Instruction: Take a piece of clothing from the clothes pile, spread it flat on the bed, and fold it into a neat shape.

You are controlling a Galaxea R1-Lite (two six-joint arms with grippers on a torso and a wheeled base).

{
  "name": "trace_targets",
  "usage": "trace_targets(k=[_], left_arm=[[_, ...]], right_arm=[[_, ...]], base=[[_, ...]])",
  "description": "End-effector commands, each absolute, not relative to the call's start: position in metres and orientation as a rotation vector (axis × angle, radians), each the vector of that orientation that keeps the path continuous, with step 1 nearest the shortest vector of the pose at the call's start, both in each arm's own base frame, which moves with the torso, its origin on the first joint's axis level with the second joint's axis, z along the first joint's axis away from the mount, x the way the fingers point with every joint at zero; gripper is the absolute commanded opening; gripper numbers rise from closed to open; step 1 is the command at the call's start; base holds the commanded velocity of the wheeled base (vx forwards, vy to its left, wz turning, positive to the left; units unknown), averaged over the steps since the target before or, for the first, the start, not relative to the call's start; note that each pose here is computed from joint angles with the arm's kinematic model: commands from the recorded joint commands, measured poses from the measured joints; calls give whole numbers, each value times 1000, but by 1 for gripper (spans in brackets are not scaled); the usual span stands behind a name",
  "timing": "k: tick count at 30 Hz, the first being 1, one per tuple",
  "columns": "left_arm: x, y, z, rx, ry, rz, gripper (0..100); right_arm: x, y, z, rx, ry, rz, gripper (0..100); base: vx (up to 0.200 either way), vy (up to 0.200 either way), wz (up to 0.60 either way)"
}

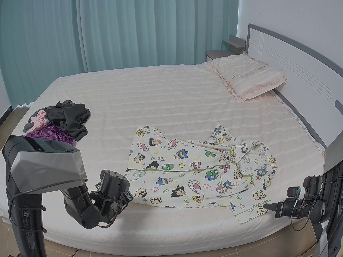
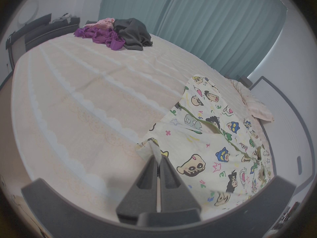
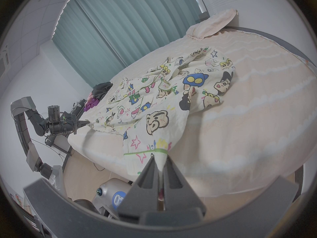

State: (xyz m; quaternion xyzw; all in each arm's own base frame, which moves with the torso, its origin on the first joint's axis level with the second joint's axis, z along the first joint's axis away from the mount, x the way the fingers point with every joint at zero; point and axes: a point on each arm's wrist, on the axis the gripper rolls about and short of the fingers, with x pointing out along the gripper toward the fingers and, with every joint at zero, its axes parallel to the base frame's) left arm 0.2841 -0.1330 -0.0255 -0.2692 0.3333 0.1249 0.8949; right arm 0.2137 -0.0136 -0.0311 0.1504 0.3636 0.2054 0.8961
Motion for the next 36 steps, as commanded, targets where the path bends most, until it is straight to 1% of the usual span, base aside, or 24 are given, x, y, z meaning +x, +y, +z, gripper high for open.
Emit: trace_targets(k=[1,8,11,19,26,29,31,32,34,36], left_arm=[[281,-133,-21,-512,682,252,0],[270,-131,-20,-451,707,234,0],[261,-131,-23,-395,736,218,0],[243,-127,-29,-271,799,188,0],[227,-134,-37,-172,864,140,0],[228,-135,-37,-155,867,133,0],[228,-135,-37,-155,867,133,0],[233,-138,-35,-168,849,127,0],[235,-140,-34,-173,842,125,0],[236,-140,-34,-175,839,124,0]], right_arm=[[206,-14,-16,305,749,424,0],[194,-16,-12,257,808,444,0],[192,-17,-13,248,831,447,0],[191,-16,-12,225,823,459,0],[191,-16,-12,218,825,464,0],[194,-18,-11,195,777,499,0],[194,-18,-11,195,777,499,0],[202,-23,-4,184,699,481,0],[209,-26,0,158,658,457,0],[208,-26,2,153,658,449,0]], base=[[0,0,0],[0,0,0],[0,0,0],[0,0,0],[0,0,0],[0,0,0],[0,0,0],[0,0,0],[0,0,0],[0,0,0]])
